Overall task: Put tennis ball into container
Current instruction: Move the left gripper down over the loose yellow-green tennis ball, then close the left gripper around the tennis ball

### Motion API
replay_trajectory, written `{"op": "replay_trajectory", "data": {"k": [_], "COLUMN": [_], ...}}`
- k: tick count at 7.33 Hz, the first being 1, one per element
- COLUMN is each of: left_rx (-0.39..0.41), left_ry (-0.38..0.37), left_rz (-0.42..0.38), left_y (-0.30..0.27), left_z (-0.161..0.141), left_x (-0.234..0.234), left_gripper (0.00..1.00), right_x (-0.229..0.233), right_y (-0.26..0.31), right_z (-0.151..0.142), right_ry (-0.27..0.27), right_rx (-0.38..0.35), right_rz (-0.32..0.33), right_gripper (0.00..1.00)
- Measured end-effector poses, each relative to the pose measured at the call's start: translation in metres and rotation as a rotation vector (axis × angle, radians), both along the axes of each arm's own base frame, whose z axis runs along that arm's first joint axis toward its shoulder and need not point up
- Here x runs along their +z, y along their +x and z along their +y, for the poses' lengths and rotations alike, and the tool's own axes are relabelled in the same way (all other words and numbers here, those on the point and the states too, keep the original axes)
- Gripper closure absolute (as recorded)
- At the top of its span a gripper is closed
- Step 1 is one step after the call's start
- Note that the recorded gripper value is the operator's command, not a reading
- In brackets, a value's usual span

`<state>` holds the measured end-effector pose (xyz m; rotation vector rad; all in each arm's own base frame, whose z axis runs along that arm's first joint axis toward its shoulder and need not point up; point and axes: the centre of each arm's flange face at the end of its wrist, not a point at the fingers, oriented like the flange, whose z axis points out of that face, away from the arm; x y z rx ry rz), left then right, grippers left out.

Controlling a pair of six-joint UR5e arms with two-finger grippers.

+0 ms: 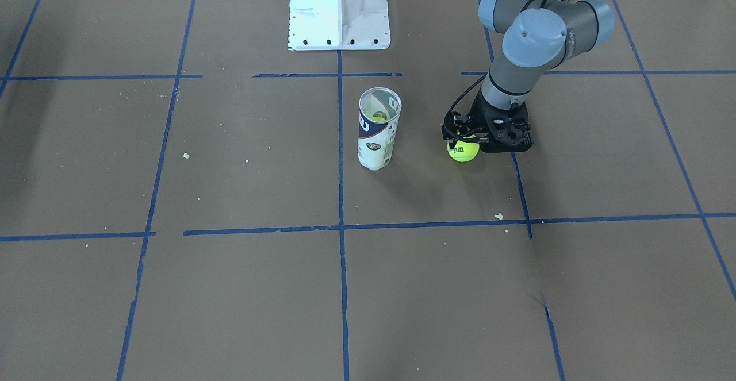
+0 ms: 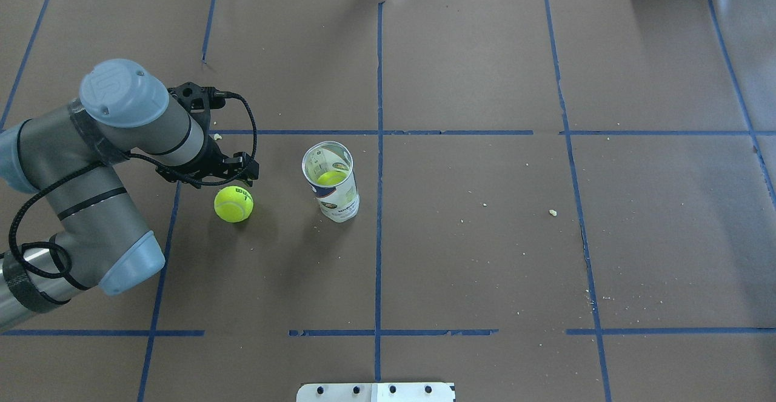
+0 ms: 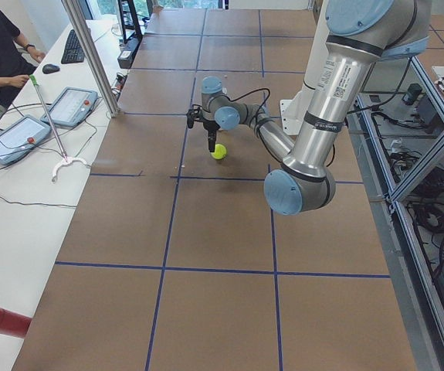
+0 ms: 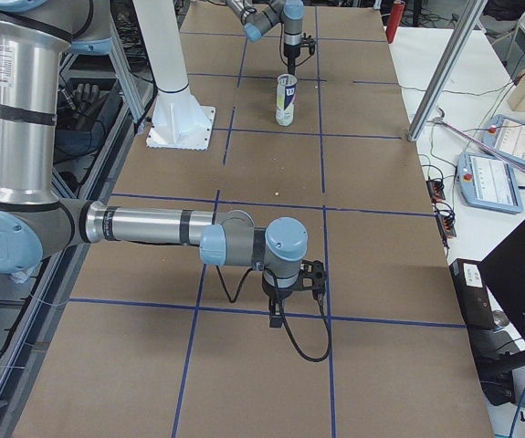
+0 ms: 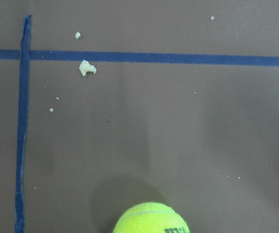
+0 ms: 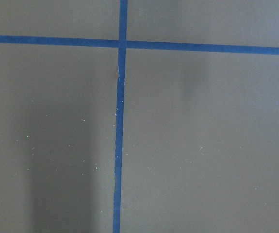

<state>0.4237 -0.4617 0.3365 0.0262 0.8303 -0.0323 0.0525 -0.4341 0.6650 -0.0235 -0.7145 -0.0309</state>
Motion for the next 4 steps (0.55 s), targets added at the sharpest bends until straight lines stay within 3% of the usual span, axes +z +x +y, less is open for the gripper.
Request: {"op": "replay_trajectory", "data": {"k": [4], "left_rx": [0.018], "left_ry": [-0.012], "left_rz": [-0.006], "left_y": [0.017], "left_z": [0.006], "left_x": [0.018], "left_gripper": [0.0], "right_x": [0.0], "right_y": [0.0], "right_z": [0.0], "right_ry": [0.0], "right_rx": [0.0], "right_rz": [0.0], "right_gripper": [0.0]}}
